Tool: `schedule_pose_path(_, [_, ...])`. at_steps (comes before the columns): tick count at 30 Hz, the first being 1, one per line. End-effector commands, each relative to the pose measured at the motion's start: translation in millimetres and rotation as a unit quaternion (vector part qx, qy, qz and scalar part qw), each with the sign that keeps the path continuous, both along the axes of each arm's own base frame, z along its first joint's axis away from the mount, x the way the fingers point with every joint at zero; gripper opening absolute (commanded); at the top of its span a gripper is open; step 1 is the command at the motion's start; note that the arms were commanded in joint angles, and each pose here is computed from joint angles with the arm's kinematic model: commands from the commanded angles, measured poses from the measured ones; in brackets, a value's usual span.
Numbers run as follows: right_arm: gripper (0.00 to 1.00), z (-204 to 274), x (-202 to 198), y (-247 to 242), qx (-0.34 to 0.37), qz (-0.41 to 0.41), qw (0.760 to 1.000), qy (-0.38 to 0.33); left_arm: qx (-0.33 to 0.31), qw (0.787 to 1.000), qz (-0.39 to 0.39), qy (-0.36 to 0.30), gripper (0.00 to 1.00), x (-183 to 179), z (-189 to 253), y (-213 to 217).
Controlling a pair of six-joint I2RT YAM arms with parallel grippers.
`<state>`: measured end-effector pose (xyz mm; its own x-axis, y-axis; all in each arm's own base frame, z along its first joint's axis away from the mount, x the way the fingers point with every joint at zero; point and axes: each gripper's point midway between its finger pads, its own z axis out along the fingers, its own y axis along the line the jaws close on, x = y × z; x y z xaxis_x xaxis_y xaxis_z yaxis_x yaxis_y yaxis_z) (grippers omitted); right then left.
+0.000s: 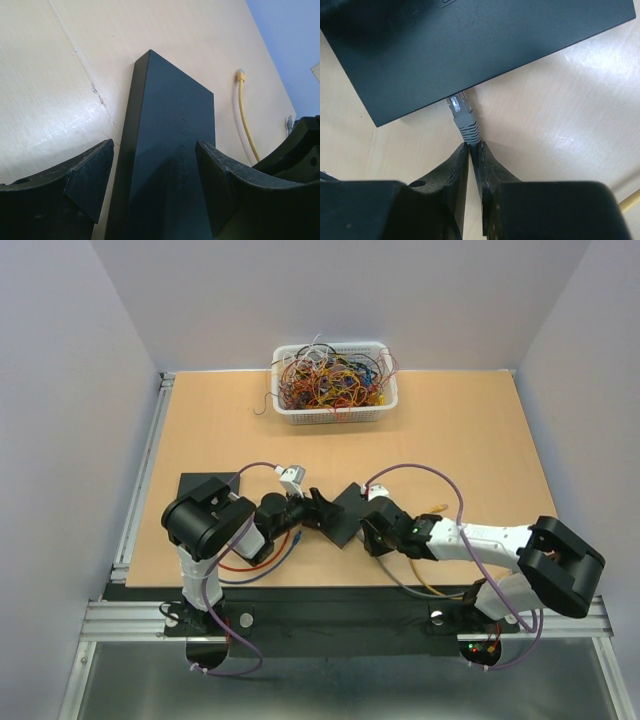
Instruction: Insert the plug into the switch port
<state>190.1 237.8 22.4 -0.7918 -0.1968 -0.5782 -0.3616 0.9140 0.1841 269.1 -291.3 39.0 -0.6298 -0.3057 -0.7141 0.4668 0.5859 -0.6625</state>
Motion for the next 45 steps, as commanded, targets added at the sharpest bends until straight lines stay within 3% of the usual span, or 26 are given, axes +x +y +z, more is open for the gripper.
schedule_pose_path(1, [0.11, 21.2, 18.5, 15.0, 0.009, 0.0, 0.999, -0.037, 0.099, 0.987, -0.004, 0.124, 0.79, -47.1, -76.7, 22.8])
schedule_pose_path(20, [0.04, 56.5, 64.5, 67.7, 0.034, 0.002, 0.996, -0.081, 0.12, 0.978, -0.007, 0.169, 0.78, -71.2, -98.1, 11.3])
schedule_pose_path(26, [0.01, 108.7, 83.0, 90.1, 0.094, 0.002, 0.986, -0.135, 0.13, 0.976, -0.005, 0.174, 0.78, -72.2, -104.3, 13.1])
schedule_pose_path(30, [0.01, 157.0, 96.7, 111.4, 0.16, 0.027, 0.965, -0.208, 0.134, 0.975, -0.01, 0.177, 0.78, -73.2, -107.3, 10.2])
schedule_pose_path(35, [0.0, 164.5, 96.6, 140.4, 0.194, 0.095, 0.948, -0.236, 0.144, 0.972, -0.035, 0.183, 0.78, -80.1, -113.2, 4.7])
schedule_pose_path(36, [0.0, 177.3, 97.8, 148.8, 0.224, 0.104, 0.934, -0.256, 0.144, 0.972, -0.04, 0.182, 0.78, -80.2, -113.1, 1.9])
schedule_pose_path(40, [0.01, 166.7, 82.1, 167.3, 0.241, 0.182, 0.919, -0.254, 0.152, 0.969, -0.059, 0.186, 0.78, -86.5, -117.3, -0.8])
schedule_pose_path(45, [0.01, 137.8, 81.2, 175.3, 0.216, 0.213, 0.922, -0.24, 0.167, 0.964, -0.056, 0.198, 0.79, -87.9, -122.9, 2.7])
